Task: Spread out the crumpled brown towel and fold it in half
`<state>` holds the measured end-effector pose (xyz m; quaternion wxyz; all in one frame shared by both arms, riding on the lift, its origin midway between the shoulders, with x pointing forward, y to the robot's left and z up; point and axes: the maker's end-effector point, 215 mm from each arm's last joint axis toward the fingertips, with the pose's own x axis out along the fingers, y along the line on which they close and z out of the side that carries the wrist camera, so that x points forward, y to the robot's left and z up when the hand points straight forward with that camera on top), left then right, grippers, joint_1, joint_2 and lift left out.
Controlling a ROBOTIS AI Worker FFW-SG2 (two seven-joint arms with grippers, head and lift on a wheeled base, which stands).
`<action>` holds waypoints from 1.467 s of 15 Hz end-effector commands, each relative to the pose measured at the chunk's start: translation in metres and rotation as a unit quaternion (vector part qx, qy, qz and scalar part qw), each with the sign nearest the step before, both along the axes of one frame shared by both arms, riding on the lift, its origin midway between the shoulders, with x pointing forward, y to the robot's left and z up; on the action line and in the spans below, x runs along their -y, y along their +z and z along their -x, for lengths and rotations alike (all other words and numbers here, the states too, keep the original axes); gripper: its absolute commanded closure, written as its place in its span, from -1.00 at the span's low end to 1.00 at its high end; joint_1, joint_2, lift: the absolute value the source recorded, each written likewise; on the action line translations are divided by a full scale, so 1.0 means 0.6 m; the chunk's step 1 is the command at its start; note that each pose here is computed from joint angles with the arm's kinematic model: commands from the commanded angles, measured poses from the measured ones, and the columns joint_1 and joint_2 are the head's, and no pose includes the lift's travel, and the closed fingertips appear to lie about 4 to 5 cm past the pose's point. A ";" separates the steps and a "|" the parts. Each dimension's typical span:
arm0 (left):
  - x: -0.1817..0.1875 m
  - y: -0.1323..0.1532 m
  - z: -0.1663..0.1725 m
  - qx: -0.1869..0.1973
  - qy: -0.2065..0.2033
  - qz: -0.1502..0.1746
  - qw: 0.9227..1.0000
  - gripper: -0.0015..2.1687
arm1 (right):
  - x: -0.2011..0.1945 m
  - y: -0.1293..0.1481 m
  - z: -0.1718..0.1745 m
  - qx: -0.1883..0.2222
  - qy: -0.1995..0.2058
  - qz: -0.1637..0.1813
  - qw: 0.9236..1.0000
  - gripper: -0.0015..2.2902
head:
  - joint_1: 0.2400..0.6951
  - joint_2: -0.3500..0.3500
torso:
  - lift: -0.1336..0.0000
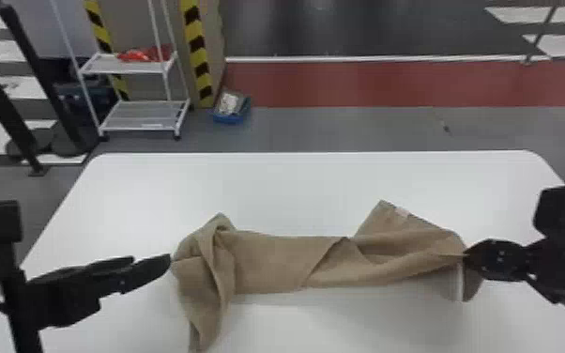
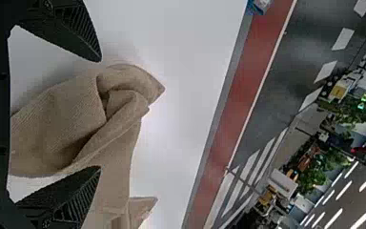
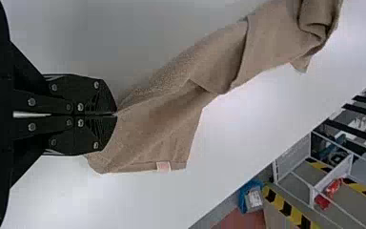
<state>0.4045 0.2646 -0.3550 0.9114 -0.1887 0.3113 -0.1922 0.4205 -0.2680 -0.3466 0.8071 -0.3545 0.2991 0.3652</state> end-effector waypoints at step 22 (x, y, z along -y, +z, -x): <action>0.091 -0.083 -0.052 -0.001 0.006 -0.189 0.982 0.74 | 0.027 -0.021 0.018 -0.011 -0.016 0.018 1.000 0.28 | 1.00 -0.29 | -0.87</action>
